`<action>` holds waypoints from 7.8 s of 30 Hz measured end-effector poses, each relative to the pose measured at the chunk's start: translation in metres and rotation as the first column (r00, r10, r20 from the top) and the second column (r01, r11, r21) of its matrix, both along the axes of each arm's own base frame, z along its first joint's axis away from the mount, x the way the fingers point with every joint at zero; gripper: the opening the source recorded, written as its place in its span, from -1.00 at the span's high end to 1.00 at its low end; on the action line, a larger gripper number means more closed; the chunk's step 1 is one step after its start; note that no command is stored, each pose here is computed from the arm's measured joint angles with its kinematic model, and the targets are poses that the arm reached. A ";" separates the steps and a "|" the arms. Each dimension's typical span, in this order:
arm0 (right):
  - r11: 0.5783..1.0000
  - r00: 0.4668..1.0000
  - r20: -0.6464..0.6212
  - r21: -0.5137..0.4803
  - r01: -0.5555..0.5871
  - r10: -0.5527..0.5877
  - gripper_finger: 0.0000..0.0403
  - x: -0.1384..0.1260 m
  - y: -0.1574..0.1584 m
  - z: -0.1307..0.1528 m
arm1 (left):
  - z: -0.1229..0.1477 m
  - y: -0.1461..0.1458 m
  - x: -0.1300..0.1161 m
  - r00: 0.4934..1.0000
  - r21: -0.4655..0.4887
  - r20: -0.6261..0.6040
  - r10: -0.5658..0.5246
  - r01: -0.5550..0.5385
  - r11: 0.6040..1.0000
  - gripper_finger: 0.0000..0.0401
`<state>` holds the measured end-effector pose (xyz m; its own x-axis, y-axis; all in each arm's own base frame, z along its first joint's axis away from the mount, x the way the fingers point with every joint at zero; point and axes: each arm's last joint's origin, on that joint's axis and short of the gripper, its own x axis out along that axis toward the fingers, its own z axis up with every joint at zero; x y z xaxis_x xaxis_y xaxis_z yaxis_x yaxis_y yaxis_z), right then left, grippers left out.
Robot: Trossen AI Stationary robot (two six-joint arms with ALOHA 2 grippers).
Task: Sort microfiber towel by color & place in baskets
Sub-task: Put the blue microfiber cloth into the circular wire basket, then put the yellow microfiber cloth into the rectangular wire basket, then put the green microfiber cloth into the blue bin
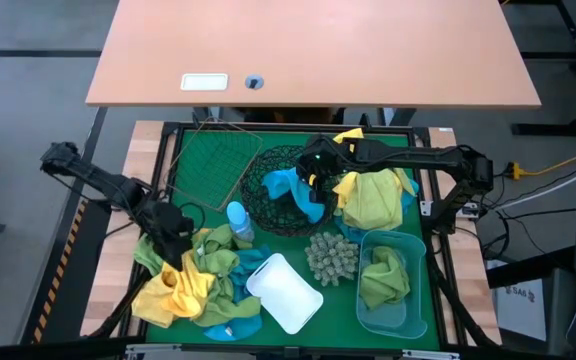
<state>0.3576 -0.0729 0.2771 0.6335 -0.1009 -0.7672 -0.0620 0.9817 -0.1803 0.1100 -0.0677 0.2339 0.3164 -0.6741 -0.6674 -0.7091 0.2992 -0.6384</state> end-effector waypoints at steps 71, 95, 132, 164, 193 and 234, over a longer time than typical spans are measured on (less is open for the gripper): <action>0.995 0.994 -0.077 -0.079 0.067 -0.073 0.02 -0.008 -0.001 0.046 | 0.006 -0.011 0.015 0.997 0.087 0.067 0.034 -0.039 0.995 1.00; 0.996 0.995 -0.069 -0.064 0.064 -0.068 0.02 -0.040 0.005 0.108 | 0.159 0.014 0.005 0.629 0.404 0.774 -0.079 -0.394 0.826 1.00; 1.000 0.994 -0.104 -0.001 0.026 -0.026 0.02 -0.045 0.009 0.107 | 0.068 0.091 0.019 0.809 0.837 0.547 0.215 -0.535 -0.116 1.00; 0.987 0.982 -0.150 0.098 0.129 -0.113 0.02 -0.116 0.024 0.142 | 0.012 0.120 0.047 0.918 0.912 0.370 0.146 -0.388 0.131 0.35; 0.983 0.980 -0.154 0.109 0.148 -0.130 0.02 -0.116 0.024 0.141 | 0.097 0.118 0.013 0.891 0.737 0.302 0.338 -0.443 0.510 0.20; 0.983 0.979 -0.154 0.109 0.148 -0.130 0.02 -0.116 0.024 0.141 | 0.050 -0.011 0.066 0.882 0.569 0.373 -0.287 0.027 0.822 0.20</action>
<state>0.2415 -0.0490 0.4184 0.5003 -0.0826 -0.8619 0.0598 0.9964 -0.0608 0.1765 -0.0787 0.2839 0.5748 -0.3169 -0.7545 -0.3177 0.7632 -0.5626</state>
